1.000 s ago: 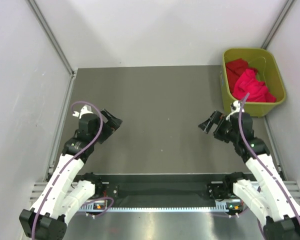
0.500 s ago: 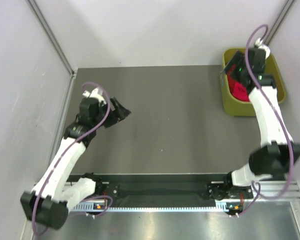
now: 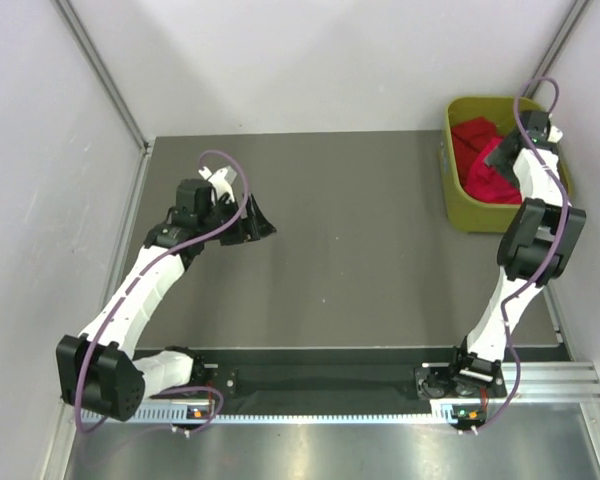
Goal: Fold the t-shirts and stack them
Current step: Grab the tshirt from the pile
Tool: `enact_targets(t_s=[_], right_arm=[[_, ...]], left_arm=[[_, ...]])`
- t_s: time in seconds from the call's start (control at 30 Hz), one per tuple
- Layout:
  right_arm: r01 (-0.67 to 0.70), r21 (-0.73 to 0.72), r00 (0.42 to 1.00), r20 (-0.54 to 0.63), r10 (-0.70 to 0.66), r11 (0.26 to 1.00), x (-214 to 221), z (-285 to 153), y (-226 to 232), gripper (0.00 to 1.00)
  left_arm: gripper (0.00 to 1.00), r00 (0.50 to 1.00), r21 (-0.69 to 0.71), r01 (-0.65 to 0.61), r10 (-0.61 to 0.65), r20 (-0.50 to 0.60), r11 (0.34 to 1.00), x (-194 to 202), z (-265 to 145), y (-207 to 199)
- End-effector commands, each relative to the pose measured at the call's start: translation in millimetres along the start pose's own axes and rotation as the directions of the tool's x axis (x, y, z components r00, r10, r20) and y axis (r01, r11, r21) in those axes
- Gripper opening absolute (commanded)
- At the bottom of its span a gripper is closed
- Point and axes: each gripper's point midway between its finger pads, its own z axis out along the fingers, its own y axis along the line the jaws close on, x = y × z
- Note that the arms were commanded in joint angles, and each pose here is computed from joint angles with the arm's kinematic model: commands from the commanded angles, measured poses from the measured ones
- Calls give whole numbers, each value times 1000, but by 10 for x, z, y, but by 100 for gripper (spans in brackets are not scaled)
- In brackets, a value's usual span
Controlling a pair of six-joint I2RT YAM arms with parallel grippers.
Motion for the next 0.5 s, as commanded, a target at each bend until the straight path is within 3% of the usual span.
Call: enact_targets(t_s=[0.0, 0.2, 0.3, 0.4, 0.43, 0.47], right_arm=[[33, 3, 997, 71, -33, 999, -138, 5, 35, 70], [69, 6, 997, 37, -69, 998, 24, 361, 53, 70], [79, -26, 996, 35, -78, 997, 47, 498, 144, 63], [88, -34, 996, 34, -87, 996, 0, 530, 225, 38], [96, -26, 995, 25, -96, 995, 1, 509, 226, 21], [107, -2, 994, 37, -107, 994, -65, 461, 200, 13]], left_arm=[[82, 993, 40, -108, 106, 60, 993, -237, -15, -111], [85, 988, 16, -154, 153, 28, 988, -212, 19, -96], [86, 983, 3, -185, 185, 2, 983, -166, 33, -121], [86, 979, 18, -202, 202, 1, 979, -170, 13, -204], [86, 979, 24, -204, 204, -1, 979, -168, 9, -228], [86, 978, 25, -208, 207, 10, 978, -201, -2, -253]])
